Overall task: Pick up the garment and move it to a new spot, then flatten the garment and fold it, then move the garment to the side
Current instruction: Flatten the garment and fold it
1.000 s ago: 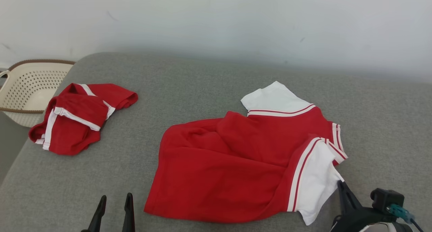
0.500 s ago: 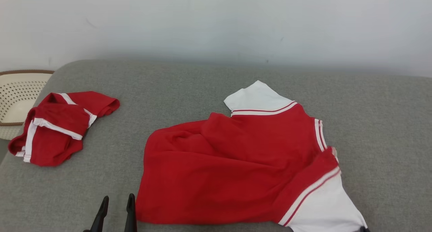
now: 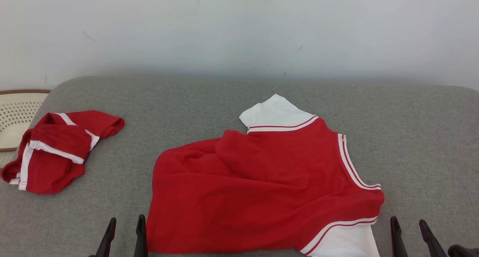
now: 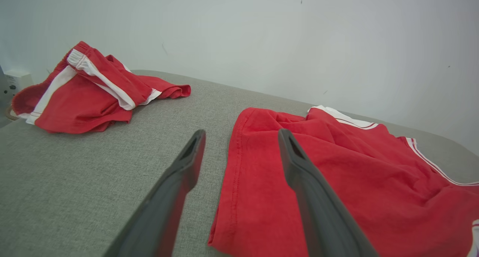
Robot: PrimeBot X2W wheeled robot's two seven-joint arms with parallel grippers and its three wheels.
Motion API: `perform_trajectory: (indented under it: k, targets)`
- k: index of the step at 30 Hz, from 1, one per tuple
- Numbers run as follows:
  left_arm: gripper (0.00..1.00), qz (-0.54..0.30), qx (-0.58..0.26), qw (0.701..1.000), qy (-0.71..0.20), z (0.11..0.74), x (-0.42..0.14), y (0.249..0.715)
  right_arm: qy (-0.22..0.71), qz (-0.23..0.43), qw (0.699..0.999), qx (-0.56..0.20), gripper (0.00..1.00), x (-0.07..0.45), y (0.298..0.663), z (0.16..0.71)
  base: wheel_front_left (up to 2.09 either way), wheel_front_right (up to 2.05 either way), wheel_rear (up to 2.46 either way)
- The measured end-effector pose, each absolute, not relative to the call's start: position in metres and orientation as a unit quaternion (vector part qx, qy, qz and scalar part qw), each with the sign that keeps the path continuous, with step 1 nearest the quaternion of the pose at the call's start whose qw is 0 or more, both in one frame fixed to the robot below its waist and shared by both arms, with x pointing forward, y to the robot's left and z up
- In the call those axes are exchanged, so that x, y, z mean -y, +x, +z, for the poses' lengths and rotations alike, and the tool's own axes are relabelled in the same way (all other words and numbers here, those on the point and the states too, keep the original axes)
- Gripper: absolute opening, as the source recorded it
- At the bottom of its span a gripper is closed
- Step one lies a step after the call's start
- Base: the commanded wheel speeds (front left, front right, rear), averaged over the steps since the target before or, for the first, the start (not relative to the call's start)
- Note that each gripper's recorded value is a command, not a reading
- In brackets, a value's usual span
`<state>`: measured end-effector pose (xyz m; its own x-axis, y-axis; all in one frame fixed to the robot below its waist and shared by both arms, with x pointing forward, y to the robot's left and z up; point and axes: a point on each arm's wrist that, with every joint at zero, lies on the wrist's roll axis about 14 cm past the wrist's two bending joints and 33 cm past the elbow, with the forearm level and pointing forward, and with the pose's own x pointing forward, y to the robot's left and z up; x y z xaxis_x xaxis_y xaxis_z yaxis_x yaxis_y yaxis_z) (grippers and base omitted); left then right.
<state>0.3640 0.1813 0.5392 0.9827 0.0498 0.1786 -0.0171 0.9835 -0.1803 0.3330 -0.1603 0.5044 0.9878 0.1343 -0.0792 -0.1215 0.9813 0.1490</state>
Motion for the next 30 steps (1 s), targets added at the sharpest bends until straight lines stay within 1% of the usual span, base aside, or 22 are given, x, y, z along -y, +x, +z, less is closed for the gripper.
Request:
perform_trajectory:
  k: [4, 8, 13, 19, 30]
  targets:
    - [1.00, 0.012, 0.097, 0.992, -0.077, 0.543, -0.179, 0.363, 0.067, 0.073, 0.995, 0.005, 1.00, 0.155, 0.337, 0.525, 0.00, 0.00, 0.00]
    - [1.00, 0.011, 0.103, 0.992, -0.068, 0.547, -0.177, 0.360, 0.056, 0.073, 0.995, 0.029, 1.00, 0.155, 0.338, 0.533, 0.00, 0.00, 0.00]
    - [1.00, 0.011, 0.111, 0.992, -0.051, 0.552, -0.178, 0.360, 0.052, 0.071, 0.995, 0.042, 1.00, 0.156, 0.335, 0.535, 0.00, 0.00, 0.00]
    - [1.00, 0.010, 0.119, 0.992, -0.040, 0.557, -0.178, 0.358, 0.056, 0.053, 0.996, 0.048, 1.00, 0.166, 0.327, 0.531, 0.00, 0.00, 0.00]
    - [1.00, 0.008, 0.128, 0.991, -0.030, 0.562, -0.175, 0.355, 0.056, 0.055, 0.995, 0.055, 1.00, 0.165, 0.325, 0.534, 0.00, 0.00, 0.00]
